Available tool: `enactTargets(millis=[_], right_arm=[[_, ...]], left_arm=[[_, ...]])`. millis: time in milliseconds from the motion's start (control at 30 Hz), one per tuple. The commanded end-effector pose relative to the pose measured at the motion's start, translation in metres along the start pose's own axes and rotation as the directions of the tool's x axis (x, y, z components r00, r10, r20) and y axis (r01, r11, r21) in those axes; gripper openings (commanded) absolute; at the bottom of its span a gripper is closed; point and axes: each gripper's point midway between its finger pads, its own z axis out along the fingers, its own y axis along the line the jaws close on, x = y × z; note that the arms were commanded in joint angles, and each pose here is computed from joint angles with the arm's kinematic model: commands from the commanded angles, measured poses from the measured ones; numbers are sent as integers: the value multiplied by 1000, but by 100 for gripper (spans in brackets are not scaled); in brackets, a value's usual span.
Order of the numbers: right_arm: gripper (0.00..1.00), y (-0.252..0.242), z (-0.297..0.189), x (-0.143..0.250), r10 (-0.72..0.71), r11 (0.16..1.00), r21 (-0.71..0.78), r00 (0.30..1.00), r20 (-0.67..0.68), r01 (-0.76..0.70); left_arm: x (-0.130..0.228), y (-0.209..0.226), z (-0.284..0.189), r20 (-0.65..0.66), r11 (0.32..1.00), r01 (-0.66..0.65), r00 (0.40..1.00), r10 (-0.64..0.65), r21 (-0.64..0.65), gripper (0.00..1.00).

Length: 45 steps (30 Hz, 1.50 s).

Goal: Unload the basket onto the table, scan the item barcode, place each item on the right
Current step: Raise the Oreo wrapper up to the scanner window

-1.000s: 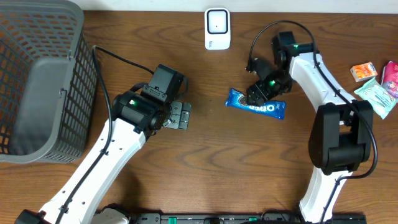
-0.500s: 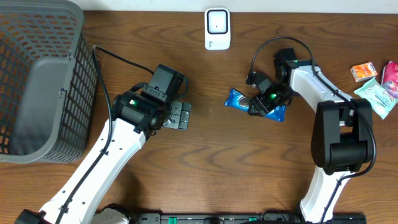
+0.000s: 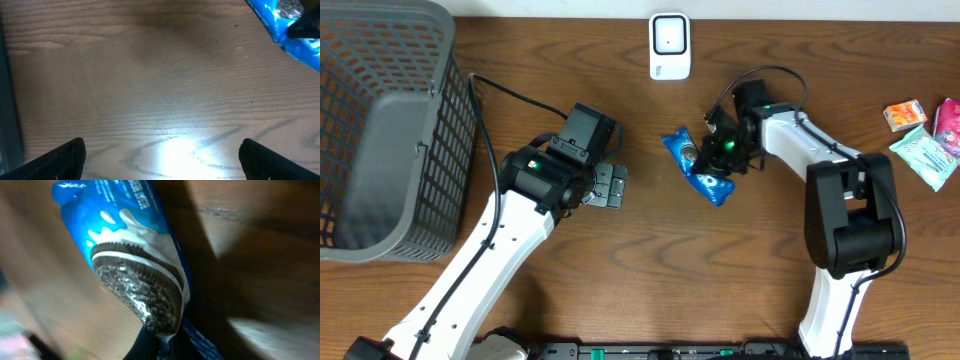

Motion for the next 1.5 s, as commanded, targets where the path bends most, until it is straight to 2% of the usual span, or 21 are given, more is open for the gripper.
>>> enactTargets(millis=[0, 33, 67, 100, 133, 233, 267, 400, 467, 567, 667, 700, 800, 933, 1033, 1200, 1333, 1467], right_arm=[[2, 7, 14, 3, 316, 948, -16, 949, -18, -316], [8, 9, 14, -2, 299, 954, -28, 954, -3, -299], [21, 11, 14, -5, 290, 957, -38, 957, 10, -289], [43, 12, 14, -11, 272, 961, -49, 962, 29, -271], [55, 12, 13, -16, 248, 968, -55, 968, 51, -245], [64, 8, 9, -33, 155, 988, -44, 980, 126, -151], [64, 7, 9, -36, 133, 991, -33, 981, 138, -130], [58, 6, 11, -36, -44, 999, 11, 988, 147, 43], [56, 11, 23, -24, -182, 983, 31, 977, 108, 179], [53, 12, 37, -7, -223, 974, 42, 973, 60, 221], [33, 2, 48, 6, -212, 973, 97, 977, 26, 209], [21, 3, 51, 10, -189, 978, 96, 982, 19, 186], [2, 8, 54, 12, -154, 984, 90, 988, 18, 151], [1, 16, 52, 7, -126, 991, 42, 991, 39, 124], [1, 24, 42, -12, -77, 997, 15, 993, 89, 76], [1, 87, -18, -77, -152, 959, -198, 955, 253, 205], [1, 118, -54, -106, -194, 932, -226, 917, 349, 283], [1, 135, -70, -122, -222, 912, -228, 878, 425, 341]], left_arm=[[1, 2, 1, -4, 1000, -1, 1000, 1, -7, 98], [1, 2, 1, -4, 1000, -1, 1000, 1, -8, 98], [1, 2, 1, -4, 1000, -1, 1000, 1, -7, 98], [1, 2, 1, -4, 1000, -1, 1000, 1, -7, 98], [1, 2, 1, -4, 1000, -1, 1000, 1, -8, 98], [1, 2, 1, -4, 1000, -1, 1000, 1, -7, 98], [1, 2, 1, -4, 1000, -1, 1000, 1, -7, 98], [1, 2, 1, -4, 1000, -1, 1000, 1, -7, 98], [1, 2, 1, -4, 1000, -1, 1000, 1, -7, 98], [1, 2, 1, -4, 1000, -1, 1000, 1, -7, 98], [1, 2, 1, -4, 1000, -1, 1000, 1, -7, 98], [1, 2, 1, -4, 1000, -1, 1000, 1, -7, 98], [1, 2, 1, -4, 1000, -1, 1000, 1, -7, 98], [1, 2, 1, -4, 1000, -1, 1000, 1, -7, 98], [1, 2, 1, -4, 1000, -1, 1000, 1, -7, 98], [1, 2, 1, -4, 1000, -1, 1000, 1, -7, 98], [1, 2, 1, -4, 1000, -1, 1000, 1, -7, 98], [1, 2, 1, -4, 1000, -1, 1000, 1, -7, 98]])
